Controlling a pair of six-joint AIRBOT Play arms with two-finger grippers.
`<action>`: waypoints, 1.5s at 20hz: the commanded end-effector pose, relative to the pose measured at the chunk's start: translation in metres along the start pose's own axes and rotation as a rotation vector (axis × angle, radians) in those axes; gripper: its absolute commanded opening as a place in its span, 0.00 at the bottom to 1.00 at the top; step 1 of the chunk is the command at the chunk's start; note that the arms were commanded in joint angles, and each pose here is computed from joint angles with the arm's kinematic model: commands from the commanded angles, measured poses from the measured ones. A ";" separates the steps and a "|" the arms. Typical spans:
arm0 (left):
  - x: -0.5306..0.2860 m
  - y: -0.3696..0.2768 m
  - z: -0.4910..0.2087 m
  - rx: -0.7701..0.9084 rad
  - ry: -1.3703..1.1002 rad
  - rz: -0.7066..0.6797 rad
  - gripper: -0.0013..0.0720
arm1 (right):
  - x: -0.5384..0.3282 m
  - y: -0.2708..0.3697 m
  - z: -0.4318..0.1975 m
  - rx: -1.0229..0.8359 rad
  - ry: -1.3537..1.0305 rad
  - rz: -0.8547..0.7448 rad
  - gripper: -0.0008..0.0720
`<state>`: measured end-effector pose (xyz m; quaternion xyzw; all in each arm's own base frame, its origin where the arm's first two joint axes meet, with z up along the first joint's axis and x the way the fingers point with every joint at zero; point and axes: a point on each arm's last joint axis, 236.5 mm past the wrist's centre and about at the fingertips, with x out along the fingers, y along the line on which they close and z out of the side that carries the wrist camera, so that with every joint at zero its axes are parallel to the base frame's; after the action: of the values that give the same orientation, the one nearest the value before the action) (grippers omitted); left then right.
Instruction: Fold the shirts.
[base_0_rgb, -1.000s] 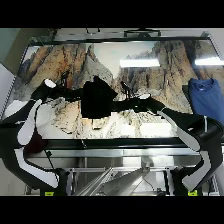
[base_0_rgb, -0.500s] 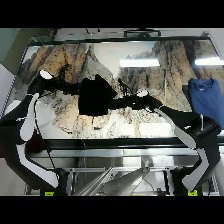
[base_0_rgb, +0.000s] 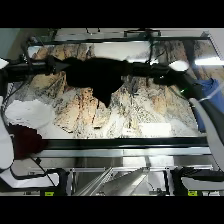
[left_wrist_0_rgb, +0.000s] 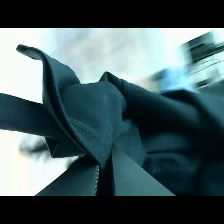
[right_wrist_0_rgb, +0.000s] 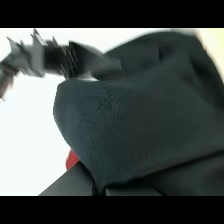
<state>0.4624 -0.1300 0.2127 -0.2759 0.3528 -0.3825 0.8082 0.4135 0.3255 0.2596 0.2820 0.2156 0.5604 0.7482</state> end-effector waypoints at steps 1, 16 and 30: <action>-0.038 -0.110 0.012 0.135 -0.107 -0.162 0.05 | -0.041 0.089 0.056 -0.229 -0.112 0.008 0.05; 0.003 0.079 -0.162 -0.194 0.405 0.259 0.99 | -0.094 -0.122 -0.141 0.207 0.598 -0.537 0.70; 0.022 0.168 -0.258 -0.448 0.724 0.273 0.99 | -0.095 -0.195 -0.283 0.535 0.617 -0.552 0.70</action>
<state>0.3622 -0.0954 -0.0486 -0.2707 0.6823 -0.2568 0.6287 0.3501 0.2120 -0.0596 0.1954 0.6375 0.3043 0.6803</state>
